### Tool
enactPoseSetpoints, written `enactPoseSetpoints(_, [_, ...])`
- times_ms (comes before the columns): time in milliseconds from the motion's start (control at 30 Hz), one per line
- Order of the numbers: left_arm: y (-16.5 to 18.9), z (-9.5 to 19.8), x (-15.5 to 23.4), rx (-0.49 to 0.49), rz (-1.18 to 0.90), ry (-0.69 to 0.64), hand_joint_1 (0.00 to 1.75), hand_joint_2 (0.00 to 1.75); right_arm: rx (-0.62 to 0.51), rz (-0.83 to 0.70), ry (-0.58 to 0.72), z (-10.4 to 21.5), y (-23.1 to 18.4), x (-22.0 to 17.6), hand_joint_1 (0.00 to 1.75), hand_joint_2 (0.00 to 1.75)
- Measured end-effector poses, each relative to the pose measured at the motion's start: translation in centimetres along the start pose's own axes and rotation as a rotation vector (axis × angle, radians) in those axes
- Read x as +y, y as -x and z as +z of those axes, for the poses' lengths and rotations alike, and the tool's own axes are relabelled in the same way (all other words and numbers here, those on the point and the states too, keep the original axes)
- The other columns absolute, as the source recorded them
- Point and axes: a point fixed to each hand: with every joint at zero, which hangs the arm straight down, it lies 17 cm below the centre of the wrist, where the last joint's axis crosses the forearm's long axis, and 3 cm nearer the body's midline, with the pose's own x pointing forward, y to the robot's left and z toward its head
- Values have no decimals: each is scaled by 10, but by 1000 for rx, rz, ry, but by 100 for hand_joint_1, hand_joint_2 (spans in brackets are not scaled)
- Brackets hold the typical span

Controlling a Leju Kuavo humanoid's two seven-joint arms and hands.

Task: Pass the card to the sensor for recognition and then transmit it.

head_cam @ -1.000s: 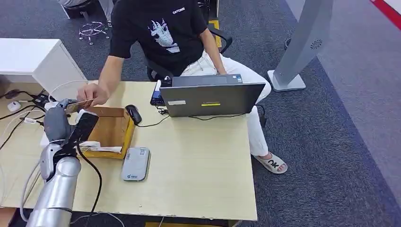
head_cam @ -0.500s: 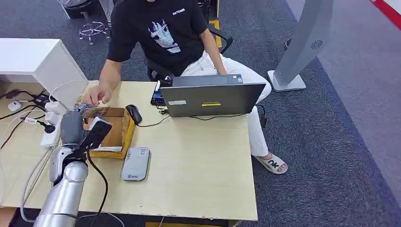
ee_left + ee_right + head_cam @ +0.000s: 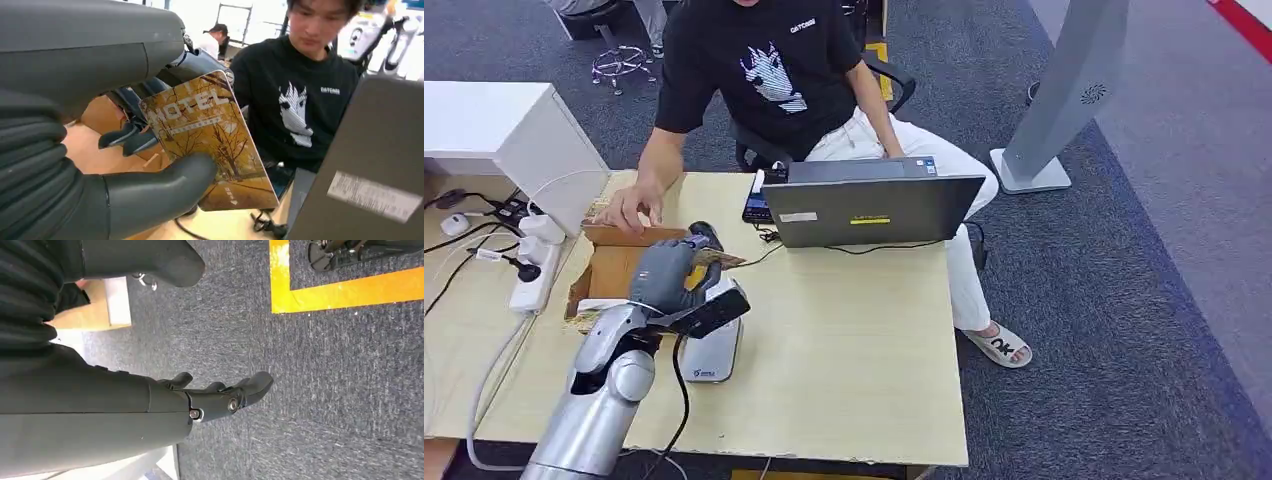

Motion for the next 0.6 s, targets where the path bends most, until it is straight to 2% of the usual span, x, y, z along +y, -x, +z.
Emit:
enactPoseSetpoints(233, [11,5,2,32,-170,55,175,175,22,-48,8,0,5,-1,0,175])
enactPoseSetpoints(600, [11,6,9,10,-221,52,175,175,31,-66,2,1,6,3,0,175])
